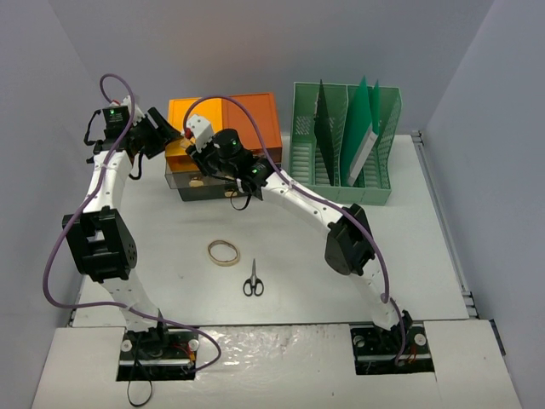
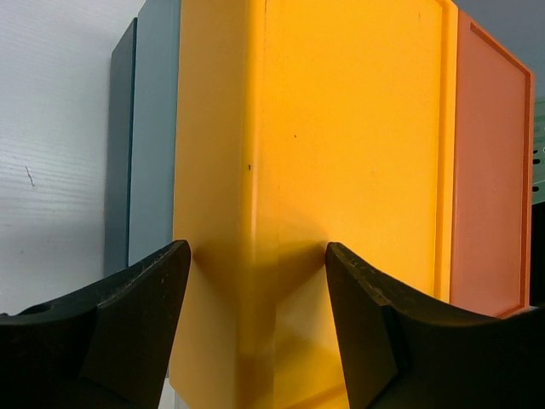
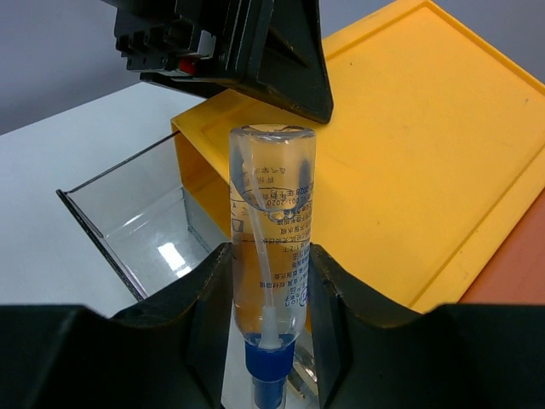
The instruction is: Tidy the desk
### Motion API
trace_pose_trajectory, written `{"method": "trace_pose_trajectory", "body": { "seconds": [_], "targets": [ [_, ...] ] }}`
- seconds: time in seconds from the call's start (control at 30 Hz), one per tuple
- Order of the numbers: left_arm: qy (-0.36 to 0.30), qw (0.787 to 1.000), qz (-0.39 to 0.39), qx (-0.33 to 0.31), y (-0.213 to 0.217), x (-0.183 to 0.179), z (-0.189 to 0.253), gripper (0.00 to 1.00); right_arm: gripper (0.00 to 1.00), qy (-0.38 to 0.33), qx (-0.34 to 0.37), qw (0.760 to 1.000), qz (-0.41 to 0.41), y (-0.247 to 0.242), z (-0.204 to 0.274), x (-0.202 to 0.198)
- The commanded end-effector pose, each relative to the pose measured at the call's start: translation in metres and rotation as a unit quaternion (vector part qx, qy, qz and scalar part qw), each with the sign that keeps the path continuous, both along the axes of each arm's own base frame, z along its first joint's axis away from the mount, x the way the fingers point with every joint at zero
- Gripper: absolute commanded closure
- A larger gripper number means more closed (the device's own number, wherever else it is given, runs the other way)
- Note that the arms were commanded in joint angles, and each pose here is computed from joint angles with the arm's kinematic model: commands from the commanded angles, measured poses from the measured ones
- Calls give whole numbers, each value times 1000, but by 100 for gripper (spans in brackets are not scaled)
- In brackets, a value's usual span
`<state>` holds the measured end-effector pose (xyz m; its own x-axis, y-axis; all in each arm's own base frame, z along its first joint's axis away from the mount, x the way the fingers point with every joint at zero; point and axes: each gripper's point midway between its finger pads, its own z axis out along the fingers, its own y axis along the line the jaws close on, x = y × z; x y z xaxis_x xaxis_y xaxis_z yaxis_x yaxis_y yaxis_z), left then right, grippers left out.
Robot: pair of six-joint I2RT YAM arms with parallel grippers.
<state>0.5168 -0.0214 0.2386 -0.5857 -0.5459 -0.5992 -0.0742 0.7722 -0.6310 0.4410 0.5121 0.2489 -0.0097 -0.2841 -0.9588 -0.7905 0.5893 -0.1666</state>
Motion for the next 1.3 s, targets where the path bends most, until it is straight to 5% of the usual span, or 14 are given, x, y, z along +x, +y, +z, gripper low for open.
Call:
{"method": "trace_pose_trajectory", "body": {
  "seconds": [0.0,0.17,0.47,0.67,1.0,1.27],
  "targets": [
    [55,998,0,33,5,-20,-23,40,100,19,24,999,20,-2,24,-17],
    [55,998,0,35,6,-19,-23,40,97,41,13,999,17,-4,10,-27],
    [55,998,1,34,7,-16,-22,40,68,52,-7,999,1,-11,-1,-32],
    [58,998,1,35,8,-17,-24,40,36,55,-11,998,-5,-14,-1,-34],
    [62,998,3,33,7,-15,-28,40,31,34,10,998,-61,-24,29,-26],
    [68,997,8,38,9,-15,-34,40,29,-34,67,990,-121,-48,128,-44]
  ]
}}
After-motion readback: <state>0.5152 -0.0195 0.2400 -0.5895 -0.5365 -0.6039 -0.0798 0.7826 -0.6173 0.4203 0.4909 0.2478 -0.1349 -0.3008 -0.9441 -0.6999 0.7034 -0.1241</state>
